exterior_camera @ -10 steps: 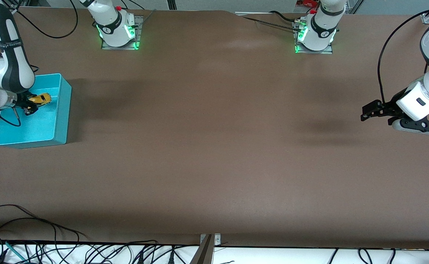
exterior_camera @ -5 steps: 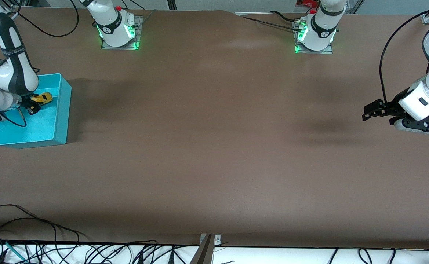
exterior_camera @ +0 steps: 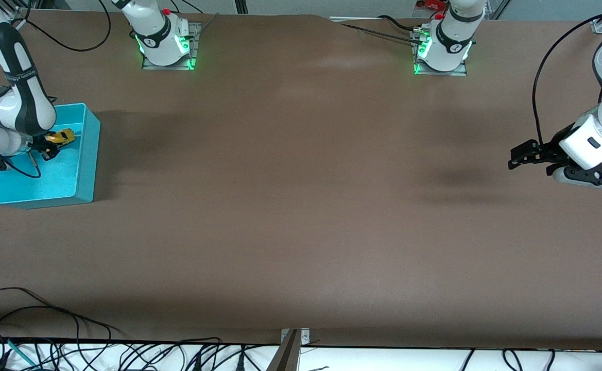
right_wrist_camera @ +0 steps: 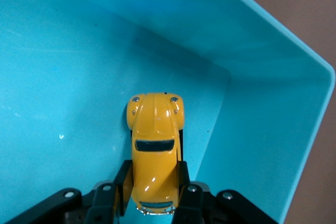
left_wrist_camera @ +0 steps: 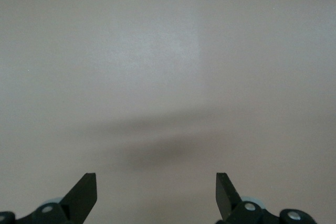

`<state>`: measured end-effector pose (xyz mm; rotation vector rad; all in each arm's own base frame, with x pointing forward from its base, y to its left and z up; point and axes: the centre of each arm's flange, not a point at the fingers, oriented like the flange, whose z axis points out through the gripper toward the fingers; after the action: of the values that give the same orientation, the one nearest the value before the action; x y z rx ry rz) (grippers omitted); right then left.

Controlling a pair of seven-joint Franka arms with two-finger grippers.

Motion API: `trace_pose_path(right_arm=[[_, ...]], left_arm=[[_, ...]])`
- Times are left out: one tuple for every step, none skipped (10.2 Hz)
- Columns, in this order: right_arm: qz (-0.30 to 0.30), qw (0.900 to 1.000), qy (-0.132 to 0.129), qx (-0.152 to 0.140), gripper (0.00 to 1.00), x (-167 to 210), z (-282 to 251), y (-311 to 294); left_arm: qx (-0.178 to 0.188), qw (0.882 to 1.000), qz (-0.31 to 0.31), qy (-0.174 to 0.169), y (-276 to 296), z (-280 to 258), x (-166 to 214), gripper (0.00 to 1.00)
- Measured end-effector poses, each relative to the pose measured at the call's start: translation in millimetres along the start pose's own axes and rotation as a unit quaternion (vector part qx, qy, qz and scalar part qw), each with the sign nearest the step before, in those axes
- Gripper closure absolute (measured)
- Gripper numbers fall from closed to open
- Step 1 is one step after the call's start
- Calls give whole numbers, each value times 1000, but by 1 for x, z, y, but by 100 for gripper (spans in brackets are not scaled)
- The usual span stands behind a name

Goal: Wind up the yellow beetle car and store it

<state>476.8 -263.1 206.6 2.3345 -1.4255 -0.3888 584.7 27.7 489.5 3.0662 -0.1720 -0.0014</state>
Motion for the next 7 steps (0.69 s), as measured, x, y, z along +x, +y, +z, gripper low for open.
trace_pose_path(right_arm=[[-1,1000,0,0,51,0,1,0],[-2,1000,-1,0,38,-1,3,-1],[-4,1000,0,1,25,-3,2,-3],[-8,1000,4,5,11,-6,-4,-6],[-12,1000,9,11,0,-9,-14,-9],[-15,1000,13,14,0,-12,-26,-10],[-16,1000,17,17,0,-15,-35,-9]], left_arm=[[0,1000,0,0,0,0,0,0],[0,1000,0,0,0,0,0,0],[0,1000,0,0,0,0,0,0],[0,1000,0,0,0,0,0,0],[0,1000,0,0,0,0,0,0],[0,1000,0,0,0,0,0,0],[0,1000,0,0,0,0,0,0]])
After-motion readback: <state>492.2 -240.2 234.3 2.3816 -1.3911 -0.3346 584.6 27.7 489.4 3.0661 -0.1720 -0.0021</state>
